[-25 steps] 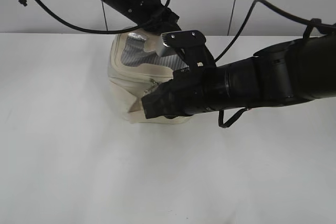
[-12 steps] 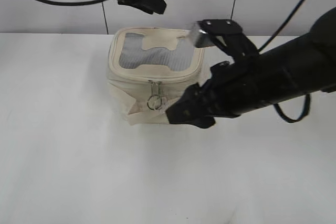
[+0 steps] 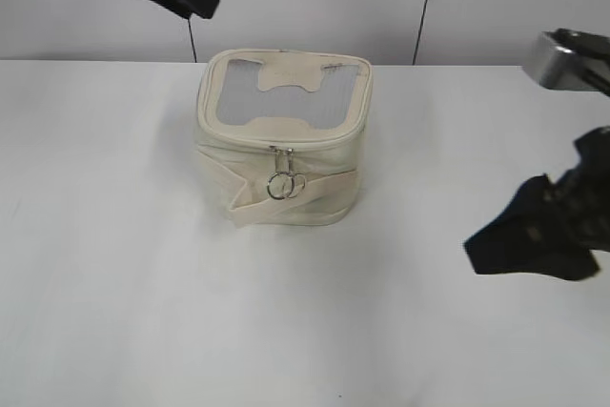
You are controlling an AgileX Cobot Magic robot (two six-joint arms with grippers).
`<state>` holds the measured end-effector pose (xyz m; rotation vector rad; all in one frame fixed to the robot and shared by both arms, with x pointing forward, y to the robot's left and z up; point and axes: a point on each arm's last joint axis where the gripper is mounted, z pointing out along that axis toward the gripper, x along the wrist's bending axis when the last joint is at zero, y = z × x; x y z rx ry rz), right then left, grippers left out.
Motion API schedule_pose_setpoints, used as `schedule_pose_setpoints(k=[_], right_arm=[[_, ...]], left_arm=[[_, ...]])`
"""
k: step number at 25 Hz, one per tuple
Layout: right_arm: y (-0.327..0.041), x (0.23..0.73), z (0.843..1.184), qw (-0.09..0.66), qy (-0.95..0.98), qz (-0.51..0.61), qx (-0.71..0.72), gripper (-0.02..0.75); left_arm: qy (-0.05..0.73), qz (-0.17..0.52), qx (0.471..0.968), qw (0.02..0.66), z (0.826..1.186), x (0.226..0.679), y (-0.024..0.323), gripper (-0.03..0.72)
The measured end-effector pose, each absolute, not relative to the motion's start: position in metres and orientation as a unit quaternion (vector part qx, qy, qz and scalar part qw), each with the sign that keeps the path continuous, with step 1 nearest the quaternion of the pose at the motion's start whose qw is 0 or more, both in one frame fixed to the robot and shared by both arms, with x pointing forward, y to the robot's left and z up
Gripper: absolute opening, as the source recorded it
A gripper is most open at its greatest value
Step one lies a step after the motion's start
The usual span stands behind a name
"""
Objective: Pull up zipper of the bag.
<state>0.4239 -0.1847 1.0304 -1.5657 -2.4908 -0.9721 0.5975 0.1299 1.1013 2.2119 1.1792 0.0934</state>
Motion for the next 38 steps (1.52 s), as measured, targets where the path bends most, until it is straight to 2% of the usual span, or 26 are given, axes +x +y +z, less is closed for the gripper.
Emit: schedule_pose_setpoints(k=[7,10,13,14,16,19,24,28,38], right_arm=[[-0.226,0.356,1.073,-0.051,-0.818,-0.281,-0.499,0.465],[-0.242,0.323,1.084,-0.081,-0.815,-0.306,-0.486,0.51],[-0.254,0.296,1.082,-0.109,-0.807,-0.335,-0.474,0.579],[-0.258,0.287,1.08,-0.121,-0.804,-0.344,-0.469,0.59],[-0.266,0.274,1.076,-0.15,-0.799,-0.356,-0.46,0.601],[-0.277,0.255,1.069,-0.187,-0.784,-0.38,-0.453,0.603],[-0.288,0.236,1.058,-0.226,-0.757,-0.418,-0.449,0.59],[-0.29,0.231,1.056,-0.248,-0.74,-0.444,-0.44,0.578],[-0.29,0.234,1.055,-0.253,-0.731,-0.452,-0.445,0.577]], left_arm=[[0.499,0.115,0.794,0.329,1.134,0.461,0.196,0.244],[0.491,0.145,0.784,0.352,1.141,0.395,0.224,0.258],[0.474,0.166,0.776,0.382,1.141,0.328,0.249,0.328],[0.47,0.172,0.775,0.387,1.138,0.31,0.256,0.372],[0.467,0.188,0.766,0.4,1.13,0.278,0.27,0.439],[0.478,0.224,0.741,0.415,1.117,0.241,0.289,0.492],[0.477,0.288,0.7,0.446,1.091,0.211,0.306,0.506],[0.491,0.297,0.703,0.42,1.067,0.218,0.307,0.506],[0.482,0.311,0.688,0.444,1.063,0.229,0.303,0.506]])
